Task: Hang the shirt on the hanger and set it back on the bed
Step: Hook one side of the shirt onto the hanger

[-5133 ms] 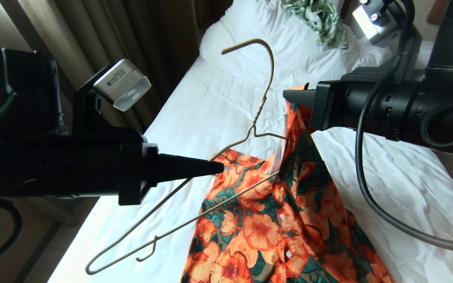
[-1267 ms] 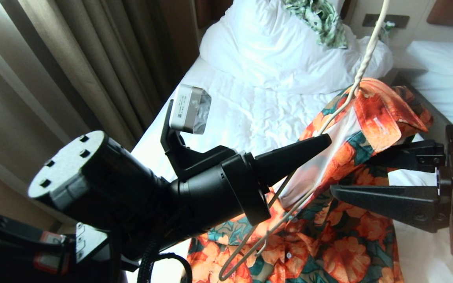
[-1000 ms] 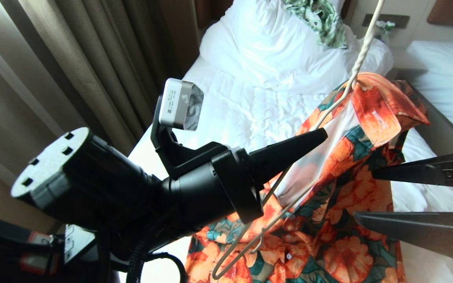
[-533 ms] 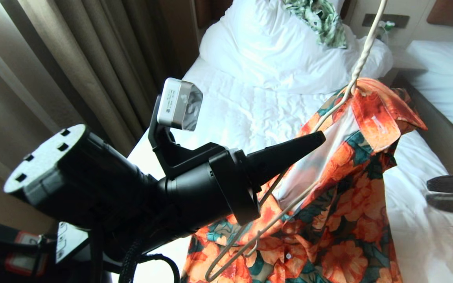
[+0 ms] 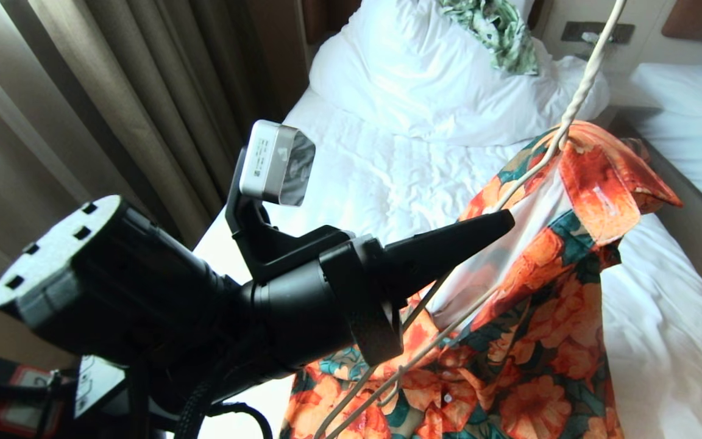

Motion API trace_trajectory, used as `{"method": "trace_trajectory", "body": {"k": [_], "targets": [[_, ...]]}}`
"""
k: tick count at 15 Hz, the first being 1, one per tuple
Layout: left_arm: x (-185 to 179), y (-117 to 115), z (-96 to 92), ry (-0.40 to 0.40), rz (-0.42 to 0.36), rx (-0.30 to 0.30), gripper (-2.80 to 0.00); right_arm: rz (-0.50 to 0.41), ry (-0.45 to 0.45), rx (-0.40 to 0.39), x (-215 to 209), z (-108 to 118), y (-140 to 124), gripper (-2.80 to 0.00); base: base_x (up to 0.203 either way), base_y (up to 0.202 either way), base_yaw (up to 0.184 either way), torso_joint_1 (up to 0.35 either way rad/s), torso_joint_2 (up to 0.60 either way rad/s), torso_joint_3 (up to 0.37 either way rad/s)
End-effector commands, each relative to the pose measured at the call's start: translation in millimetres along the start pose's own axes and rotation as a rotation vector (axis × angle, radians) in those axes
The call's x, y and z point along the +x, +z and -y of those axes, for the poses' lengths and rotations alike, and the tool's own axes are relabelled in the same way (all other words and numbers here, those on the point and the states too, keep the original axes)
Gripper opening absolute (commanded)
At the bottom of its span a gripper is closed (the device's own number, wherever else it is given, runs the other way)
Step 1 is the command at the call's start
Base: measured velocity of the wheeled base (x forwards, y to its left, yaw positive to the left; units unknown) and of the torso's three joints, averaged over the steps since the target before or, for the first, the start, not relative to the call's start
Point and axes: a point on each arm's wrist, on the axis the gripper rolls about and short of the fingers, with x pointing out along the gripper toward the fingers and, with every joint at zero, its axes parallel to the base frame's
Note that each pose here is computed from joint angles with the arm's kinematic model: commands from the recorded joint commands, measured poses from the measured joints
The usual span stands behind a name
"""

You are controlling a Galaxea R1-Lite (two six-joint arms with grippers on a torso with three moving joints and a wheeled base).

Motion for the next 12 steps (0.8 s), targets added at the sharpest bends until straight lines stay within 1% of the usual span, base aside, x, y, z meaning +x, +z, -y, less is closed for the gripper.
{"method": "trace_trajectory", "body": {"k": [1,2,3,4,6,9,10,12], "targets": [[-1,1,1.6,-0.007,0.005,0.0,-2.8,-0.054,0.001,-0.098,25,24,5,0.0,0.0,0.0,0.0,0.0,0.0,0.0],[-1,1,1.5,-0.006,0.004,-0.001,-2.8,-0.054,0.047,-0.141,27,32,4,0.0,0.0,0.0,0.0,0.0,0.0,0.0],[-2,1,1.8,-0.006,0.004,-0.001,-2.8,-0.043,0.096,-0.163,32,40,4,0.0,0.0,0.0,0.0,0.0,0.0,0.0],[-2,1,1.7,-0.006,0.004,-0.001,-2.8,-0.028,0.117,-0.184,40,50,5,0.0,0.0,0.0,0.0,0.0,0.0,0.0],[-3,-1,1.4,-0.002,-0.003,-0.005,-2.8,0.02,0.146,-0.222,50,60,10,0.0,0.0,0.0,0.0,0.0,0.0,0.0],[-6,-1,2.8,0.0,-0.005,-0.006,-2.8,0.117,0.195,-0.3,63,74,18,0.0,0.0,0.0,0.0,0.0,0.0,0.0],[-6,0,3.5,-0.002,-0.003,-0.005,-2.8,0.12,0.2,-0.315,65,76,18,0.0,0.0,0.0,0.0,0.0,0.0,0.0],[-8,2,2.8,-0.007,-0.004,0.001,-2.8,0.113,0.207,-0.319,69,77,17,0.0,0.0,0.0,0.0,0.0,0.0,0.0]]}}
